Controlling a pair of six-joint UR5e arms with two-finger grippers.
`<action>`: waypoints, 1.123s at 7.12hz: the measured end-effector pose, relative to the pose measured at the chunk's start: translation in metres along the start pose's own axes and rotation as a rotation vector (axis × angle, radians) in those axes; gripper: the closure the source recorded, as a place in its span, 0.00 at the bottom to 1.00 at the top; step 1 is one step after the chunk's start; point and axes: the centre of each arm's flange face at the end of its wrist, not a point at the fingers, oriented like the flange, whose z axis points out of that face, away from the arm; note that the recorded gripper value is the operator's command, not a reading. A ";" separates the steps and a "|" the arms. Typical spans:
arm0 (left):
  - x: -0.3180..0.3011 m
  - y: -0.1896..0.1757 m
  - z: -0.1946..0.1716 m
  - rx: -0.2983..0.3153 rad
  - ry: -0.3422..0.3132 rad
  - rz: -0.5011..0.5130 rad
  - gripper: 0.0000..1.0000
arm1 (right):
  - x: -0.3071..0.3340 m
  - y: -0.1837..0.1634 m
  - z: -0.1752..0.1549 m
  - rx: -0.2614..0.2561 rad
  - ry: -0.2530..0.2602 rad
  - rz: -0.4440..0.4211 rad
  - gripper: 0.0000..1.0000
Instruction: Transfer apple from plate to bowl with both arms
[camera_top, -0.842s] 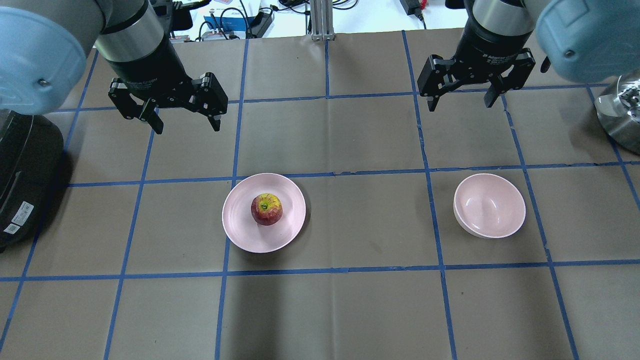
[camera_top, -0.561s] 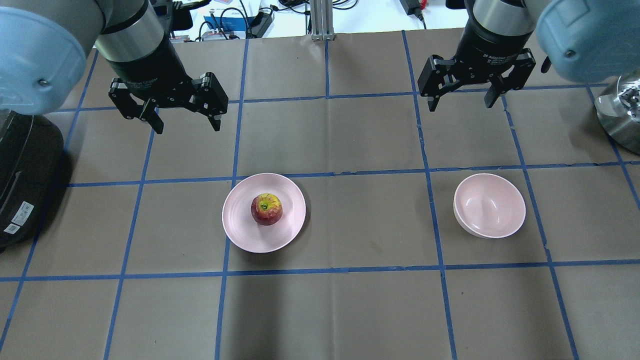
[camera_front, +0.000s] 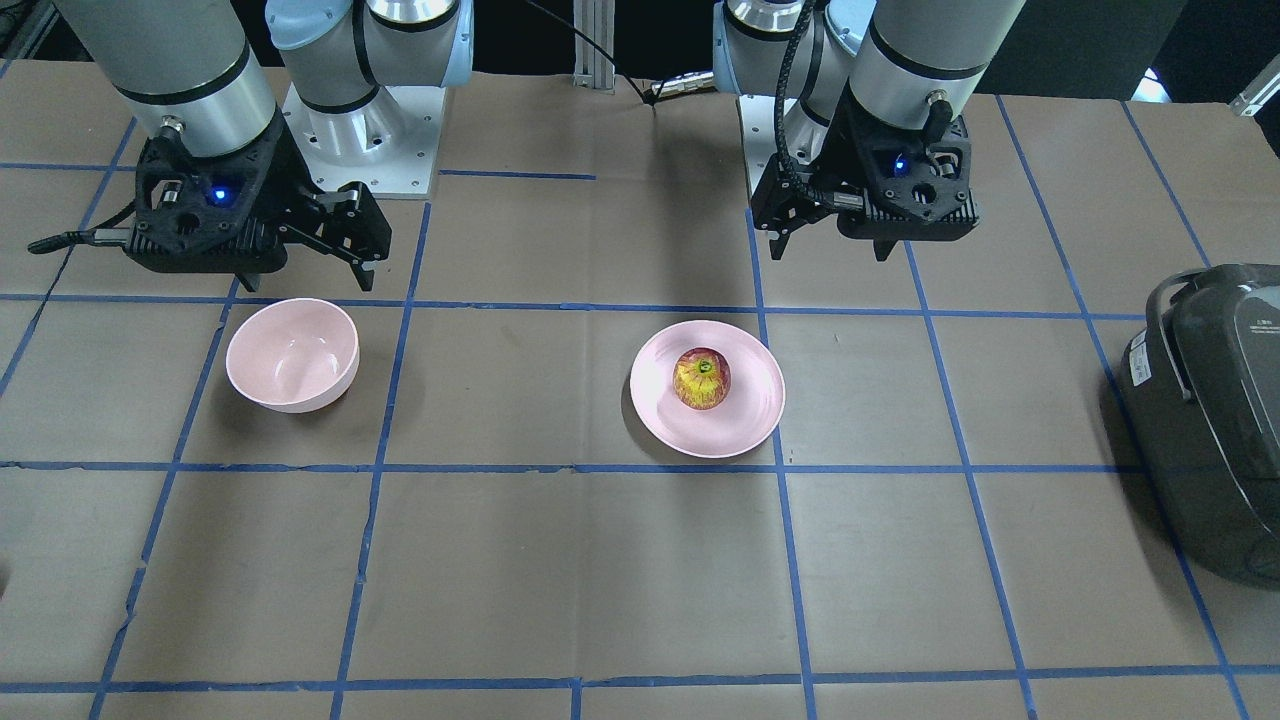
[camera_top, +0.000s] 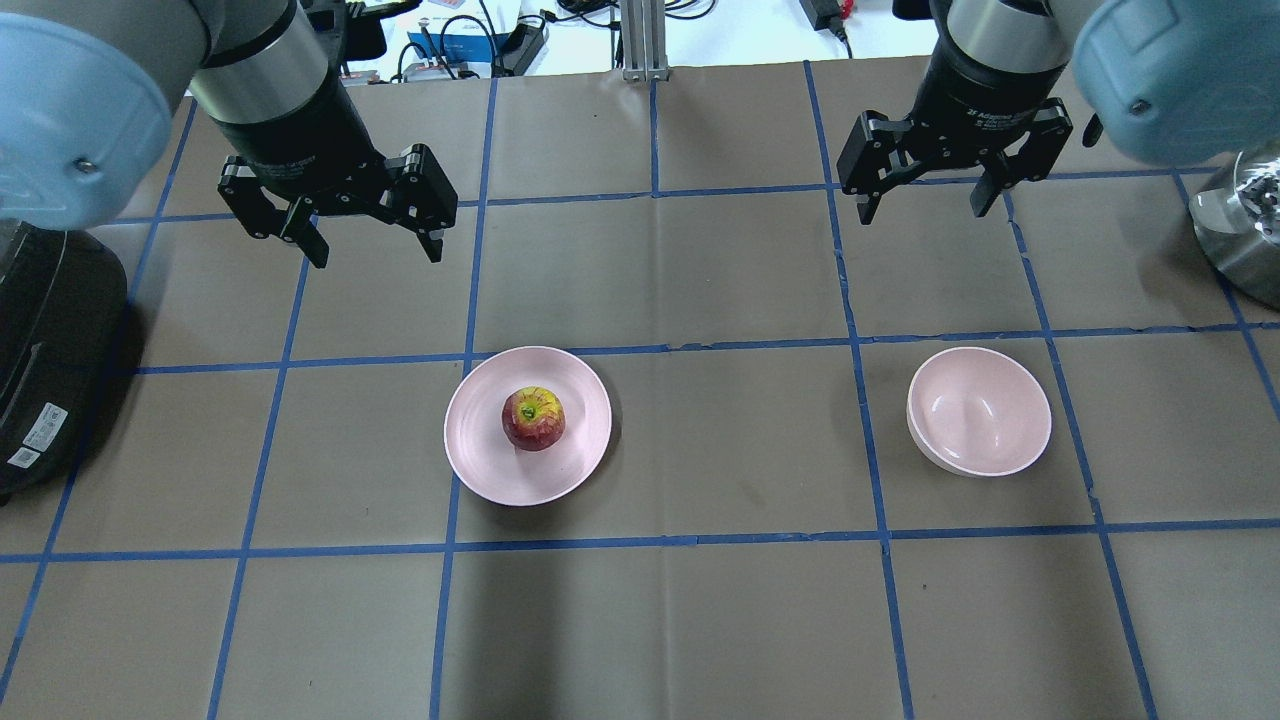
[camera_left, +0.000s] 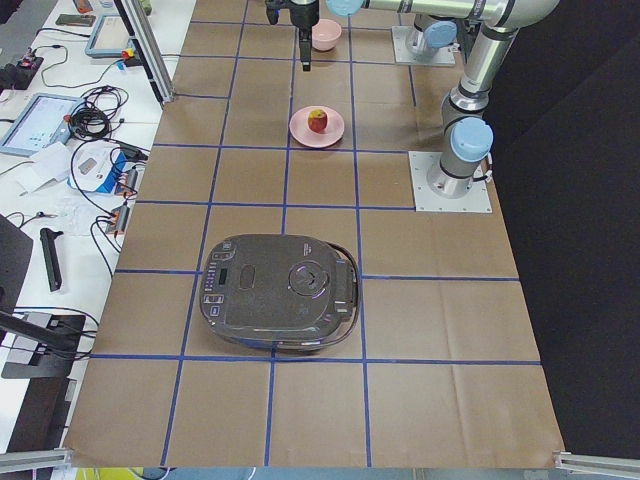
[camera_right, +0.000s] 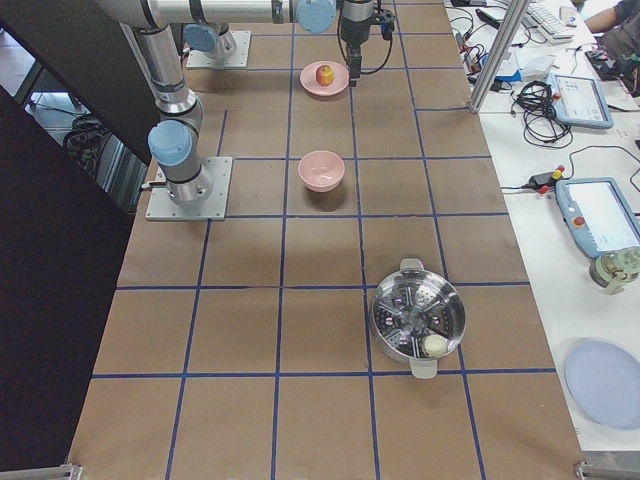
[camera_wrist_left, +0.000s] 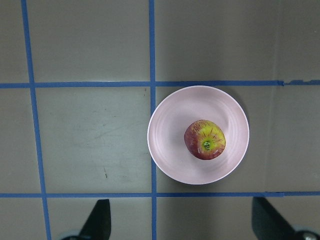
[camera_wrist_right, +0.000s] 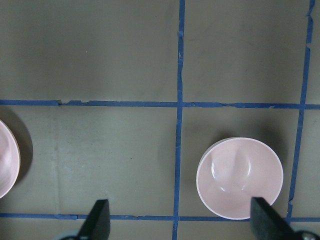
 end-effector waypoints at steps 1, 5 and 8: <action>0.001 -0.001 0.004 -0.012 0.005 -0.008 0.00 | 0.003 -0.001 0.003 -0.006 0.002 -0.005 0.00; 0.012 -0.032 0.173 -0.087 0.000 -0.145 0.00 | 0.115 0.000 0.073 -0.144 0.033 0.006 0.00; 0.042 -0.010 0.261 -0.120 -0.012 -0.110 0.00 | 0.168 0.011 0.152 -0.169 0.019 -0.007 0.00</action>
